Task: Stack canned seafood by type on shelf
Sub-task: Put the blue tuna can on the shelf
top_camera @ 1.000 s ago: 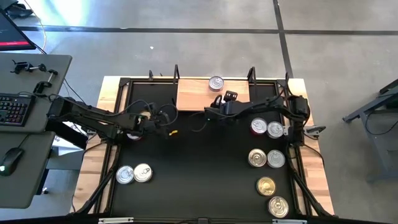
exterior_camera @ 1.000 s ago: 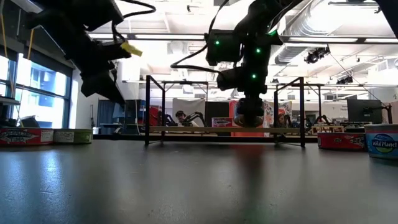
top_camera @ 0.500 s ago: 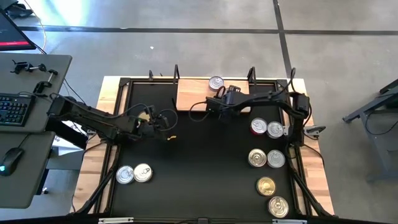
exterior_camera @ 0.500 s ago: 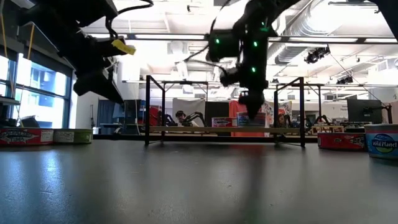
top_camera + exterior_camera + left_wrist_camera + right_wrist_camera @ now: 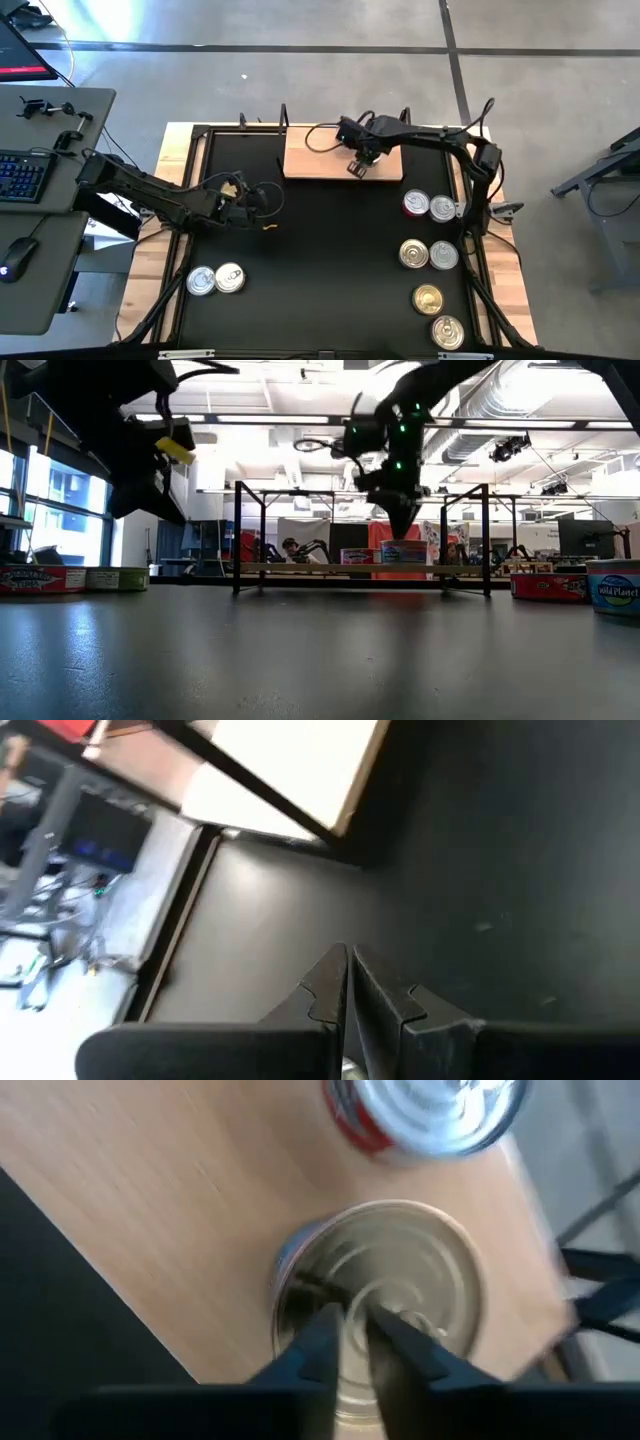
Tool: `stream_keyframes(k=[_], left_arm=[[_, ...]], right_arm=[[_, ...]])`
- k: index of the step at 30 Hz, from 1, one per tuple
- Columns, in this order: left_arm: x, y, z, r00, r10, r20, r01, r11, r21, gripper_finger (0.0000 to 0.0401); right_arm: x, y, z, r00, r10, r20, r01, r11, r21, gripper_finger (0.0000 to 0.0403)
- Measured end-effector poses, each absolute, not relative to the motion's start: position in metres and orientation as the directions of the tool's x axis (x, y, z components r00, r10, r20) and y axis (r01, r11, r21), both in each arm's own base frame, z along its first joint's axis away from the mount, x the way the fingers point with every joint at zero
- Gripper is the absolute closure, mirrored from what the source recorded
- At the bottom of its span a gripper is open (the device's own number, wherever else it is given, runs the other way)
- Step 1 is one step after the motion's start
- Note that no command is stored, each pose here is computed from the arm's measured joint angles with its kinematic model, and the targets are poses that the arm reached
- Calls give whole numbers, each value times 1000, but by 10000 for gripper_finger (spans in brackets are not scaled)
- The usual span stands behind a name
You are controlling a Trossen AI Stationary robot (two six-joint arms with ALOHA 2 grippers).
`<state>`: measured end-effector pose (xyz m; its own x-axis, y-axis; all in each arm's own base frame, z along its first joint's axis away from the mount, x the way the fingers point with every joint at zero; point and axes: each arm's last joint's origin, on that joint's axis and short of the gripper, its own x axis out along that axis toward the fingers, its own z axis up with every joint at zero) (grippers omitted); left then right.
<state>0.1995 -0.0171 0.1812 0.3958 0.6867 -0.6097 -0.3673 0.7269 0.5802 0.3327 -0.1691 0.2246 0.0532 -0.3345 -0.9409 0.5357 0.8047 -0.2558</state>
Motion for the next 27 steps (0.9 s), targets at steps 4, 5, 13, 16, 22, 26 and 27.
stream_keyframes(k=[4, 5, 13, 16, 22, 26, 27], left_arm=[[196, -18, 181, 372, 715, -591, -390, 699, 600, 389], [195, -19, 181, 373, 717, -590, -392, 697, 600, 389], [195, -20, 181, 378, 719, -583, -397, 695, 599, 389], [195, -20, 181, 379, 719, -583, -397, 695, 599, 389], [195, -20, 181, 379, 719, -583, -402, 695, 596, 389], [195, -20, 181, 378, 725, -575, -407, 689, 600, 389], [195, -20, 181, 378, 725, -575, -408, 688, 600, 389]], right_arm=[[326, -181, 218, 57, -341, -938, 546, 797, -257, 387], [324, -183, 218, 49, -350, -935, 552, 790, -267, 383], [313, -204, 217, 12, -396, -918, 595, 741, -312, 400], [310, -212, 217, -9, -428, -904, 607, 716, -345, 399], [309, -217, 217, 0, -444, -896, 601, 716, -355, 402], [314, -216, 217, 28, -470, -882, 591, 719, -365, 402], [316, -215, 217, 26, -485, -874, 591, 713, -378, 403]])
